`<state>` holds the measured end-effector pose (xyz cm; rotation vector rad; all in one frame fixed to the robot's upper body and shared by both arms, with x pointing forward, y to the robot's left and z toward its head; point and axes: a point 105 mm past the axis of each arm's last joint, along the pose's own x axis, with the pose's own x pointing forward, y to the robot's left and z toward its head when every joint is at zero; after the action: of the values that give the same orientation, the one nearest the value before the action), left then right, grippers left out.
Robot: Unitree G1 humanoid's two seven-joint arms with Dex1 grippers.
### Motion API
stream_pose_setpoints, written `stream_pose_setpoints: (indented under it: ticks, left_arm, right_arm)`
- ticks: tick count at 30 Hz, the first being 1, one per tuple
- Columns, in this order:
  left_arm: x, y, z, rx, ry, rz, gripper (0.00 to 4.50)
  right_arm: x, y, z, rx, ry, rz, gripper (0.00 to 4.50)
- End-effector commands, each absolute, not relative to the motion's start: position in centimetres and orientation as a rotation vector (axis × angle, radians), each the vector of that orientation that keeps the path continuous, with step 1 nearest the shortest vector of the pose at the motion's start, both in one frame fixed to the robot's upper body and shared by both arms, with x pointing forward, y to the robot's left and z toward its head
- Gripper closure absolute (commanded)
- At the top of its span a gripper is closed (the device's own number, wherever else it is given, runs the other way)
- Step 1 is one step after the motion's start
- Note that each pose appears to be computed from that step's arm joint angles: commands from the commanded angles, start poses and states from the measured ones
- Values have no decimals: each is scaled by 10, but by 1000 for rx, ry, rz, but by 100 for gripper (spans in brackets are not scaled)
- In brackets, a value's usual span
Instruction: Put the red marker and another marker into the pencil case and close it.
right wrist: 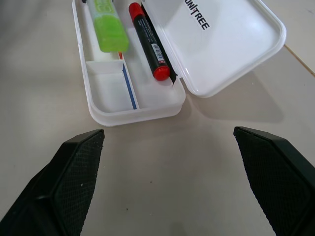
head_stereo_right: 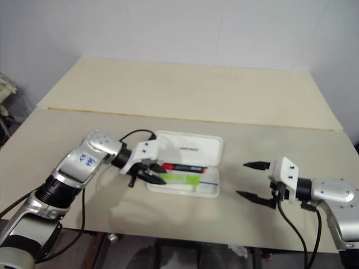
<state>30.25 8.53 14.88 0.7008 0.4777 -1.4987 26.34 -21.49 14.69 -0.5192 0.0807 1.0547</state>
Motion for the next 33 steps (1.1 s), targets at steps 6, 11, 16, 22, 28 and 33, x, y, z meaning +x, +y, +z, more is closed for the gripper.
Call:
stream_pose_setpoints:
  ticks: [6,11,16,22,28,33]
  left_arm:
    - [300,89,148,749,484,-1477,343]
    - [303,93,148,760,494,-1457,343]
    - [299,94,148,751,506,-1476,343]
    - [300,94,152,744,495,-1478,180]
    - [302,94,156,743,484,-1468,4]
    - [306,87,171,725,374,-1451,4]
  right_arm:
    - [262,-210,152,-528,46,1058,0]
    - [263,-210,151,-527,44,1061,0]
    - [265,-209,152,-528,42,1061,0]
    - [266,-209,152,-530,39,1060,0]
    - [268,-209,154,-531,31,1056,0]
    - [270,-206,158,-525,11,1060,0]
